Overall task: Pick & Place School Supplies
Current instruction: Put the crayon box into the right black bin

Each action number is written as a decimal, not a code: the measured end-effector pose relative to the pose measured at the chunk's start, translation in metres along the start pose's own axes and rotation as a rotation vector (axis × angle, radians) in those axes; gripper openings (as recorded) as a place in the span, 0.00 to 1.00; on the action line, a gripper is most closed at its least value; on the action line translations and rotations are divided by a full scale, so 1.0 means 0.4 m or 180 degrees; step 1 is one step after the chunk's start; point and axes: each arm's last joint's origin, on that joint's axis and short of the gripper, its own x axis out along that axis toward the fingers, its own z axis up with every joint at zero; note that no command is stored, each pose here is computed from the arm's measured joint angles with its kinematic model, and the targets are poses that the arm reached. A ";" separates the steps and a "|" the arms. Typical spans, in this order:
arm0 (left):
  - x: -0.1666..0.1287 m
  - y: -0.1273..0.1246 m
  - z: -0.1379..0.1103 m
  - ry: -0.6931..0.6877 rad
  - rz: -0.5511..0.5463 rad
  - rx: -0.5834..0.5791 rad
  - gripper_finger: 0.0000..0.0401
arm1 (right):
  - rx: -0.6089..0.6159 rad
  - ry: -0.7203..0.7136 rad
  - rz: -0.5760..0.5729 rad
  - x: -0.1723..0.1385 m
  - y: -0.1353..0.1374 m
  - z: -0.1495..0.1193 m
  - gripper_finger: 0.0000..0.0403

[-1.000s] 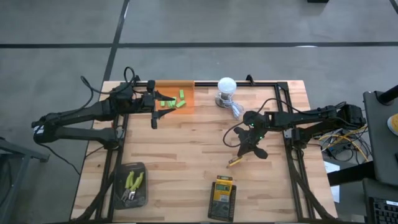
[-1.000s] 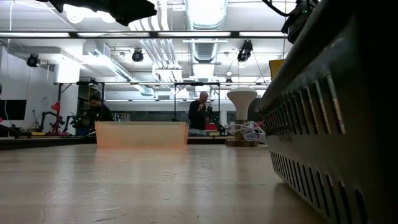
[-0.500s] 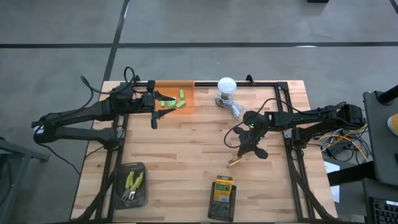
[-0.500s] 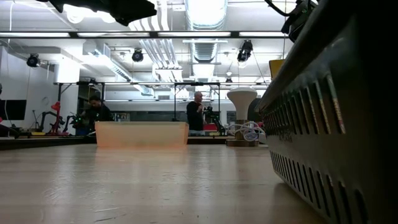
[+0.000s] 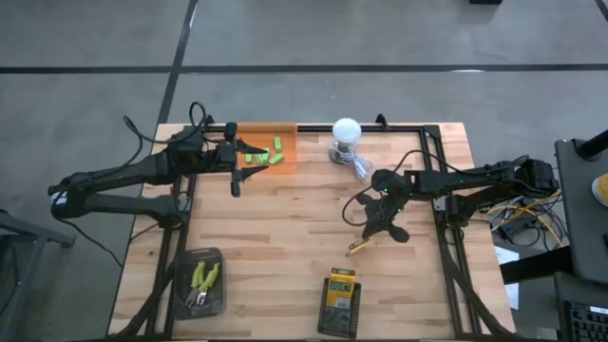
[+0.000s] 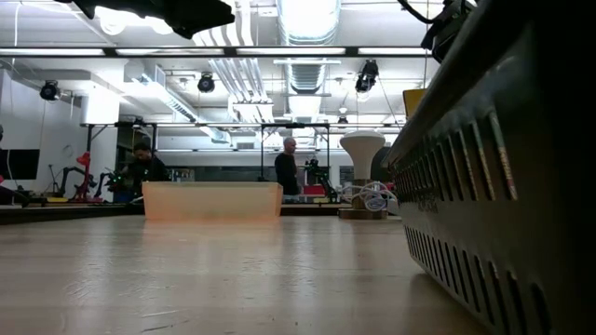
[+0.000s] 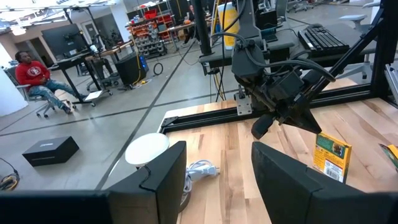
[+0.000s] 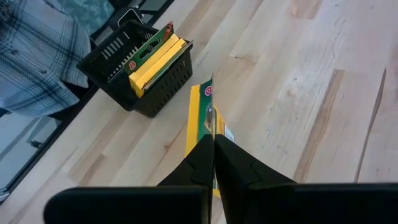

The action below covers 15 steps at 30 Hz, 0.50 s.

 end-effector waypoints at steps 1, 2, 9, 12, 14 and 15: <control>0.000 0.000 0.000 0.0000 -0.0001 0.0000 0.47 | -0.0003 -0.0004 -0.0001 0.000 0.000 0.000 0.02; 0.000 0.000 0.000 0.0000 -0.0001 0.0000 0.47 | -0.0009 -0.0010 -0.0002 0.000 0.000 0.001 0.02; 0.000 0.000 0.000 0.0001 0.0000 0.0000 0.47 | -0.0066 -0.0045 -0.0015 0.000 -0.001 0.004 0.02; 0.000 0.000 0.000 0.0000 0.0000 0.0000 0.47 | -0.0096 -0.0049 -0.0016 0.000 -0.001 0.005 0.02; 0.000 0.000 0.000 0.0001 -0.0001 0.0000 0.47 | -0.0092 -0.0050 -0.0015 0.000 -0.001 0.005 0.03; 0.000 0.000 0.000 0.0000 0.0000 0.0000 0.47 | -0.0082 -0.0052 -0.0014 0.000 -0.001 0.005 0.04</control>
